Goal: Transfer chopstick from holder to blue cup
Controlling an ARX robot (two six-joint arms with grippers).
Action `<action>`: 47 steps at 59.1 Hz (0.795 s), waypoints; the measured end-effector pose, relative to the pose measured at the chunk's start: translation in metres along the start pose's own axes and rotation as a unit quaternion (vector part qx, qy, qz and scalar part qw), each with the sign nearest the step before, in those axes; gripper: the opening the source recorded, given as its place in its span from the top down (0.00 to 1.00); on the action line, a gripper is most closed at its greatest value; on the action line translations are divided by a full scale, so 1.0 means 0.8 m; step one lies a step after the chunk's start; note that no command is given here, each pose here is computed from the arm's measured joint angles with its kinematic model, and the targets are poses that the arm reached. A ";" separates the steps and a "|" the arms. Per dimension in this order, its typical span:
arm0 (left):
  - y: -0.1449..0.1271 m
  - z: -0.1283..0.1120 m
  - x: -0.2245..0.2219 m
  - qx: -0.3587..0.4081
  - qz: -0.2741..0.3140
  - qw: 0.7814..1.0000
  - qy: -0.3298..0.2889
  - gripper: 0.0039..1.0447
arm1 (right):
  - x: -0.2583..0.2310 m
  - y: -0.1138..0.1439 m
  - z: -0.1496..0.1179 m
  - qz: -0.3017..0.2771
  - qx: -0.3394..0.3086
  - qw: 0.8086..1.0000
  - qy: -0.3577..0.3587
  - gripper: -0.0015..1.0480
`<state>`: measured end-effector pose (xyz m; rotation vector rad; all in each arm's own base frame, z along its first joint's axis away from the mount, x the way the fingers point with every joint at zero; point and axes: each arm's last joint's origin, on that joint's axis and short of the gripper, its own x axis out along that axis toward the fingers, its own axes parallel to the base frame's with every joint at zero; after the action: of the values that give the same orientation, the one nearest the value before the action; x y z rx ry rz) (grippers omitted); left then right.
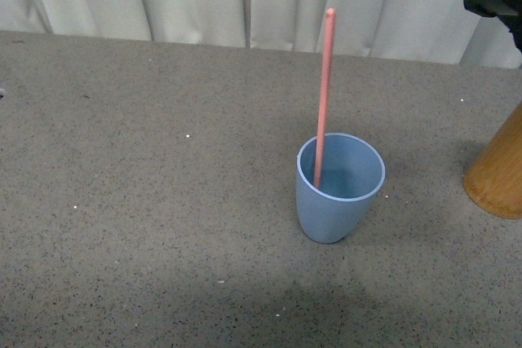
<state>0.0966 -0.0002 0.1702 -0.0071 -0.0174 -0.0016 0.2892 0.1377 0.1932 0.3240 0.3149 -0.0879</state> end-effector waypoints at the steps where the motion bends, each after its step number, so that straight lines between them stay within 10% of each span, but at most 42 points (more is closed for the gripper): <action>1: 0.000 0.000 0.000 0.000 0.000 1.000 0.000 0.06 | -0.001 -0.002 0.002 -0.007 -0.001 1.000 -0.002 0.16; 20: 0.000 0.000 0.000 0.000 0.000 1.000 0.000 0.06 | -0.046 -0.074 0.031 -0.055 -0.024 0.996 -0.058 0.09; 28: 0.000 0.000 0.000 0.000 0.000 1.000 0.000 0.06 | -0.084 -0.134 0.029 0.047 -0.098 0.985 -0.134 0.31; 47: 0.000 0.000 0.000 0.000 0.000 1.000 0.000 0.06 | -0.168 -0.201 -0.038 0.040 -0.156 0.978 -0.129 0.86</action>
<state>0.0966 -0.0002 0.1703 -0.0071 -0.0177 -0.0020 0.1311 0.0003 0.1600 0.0107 0.0551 0.0001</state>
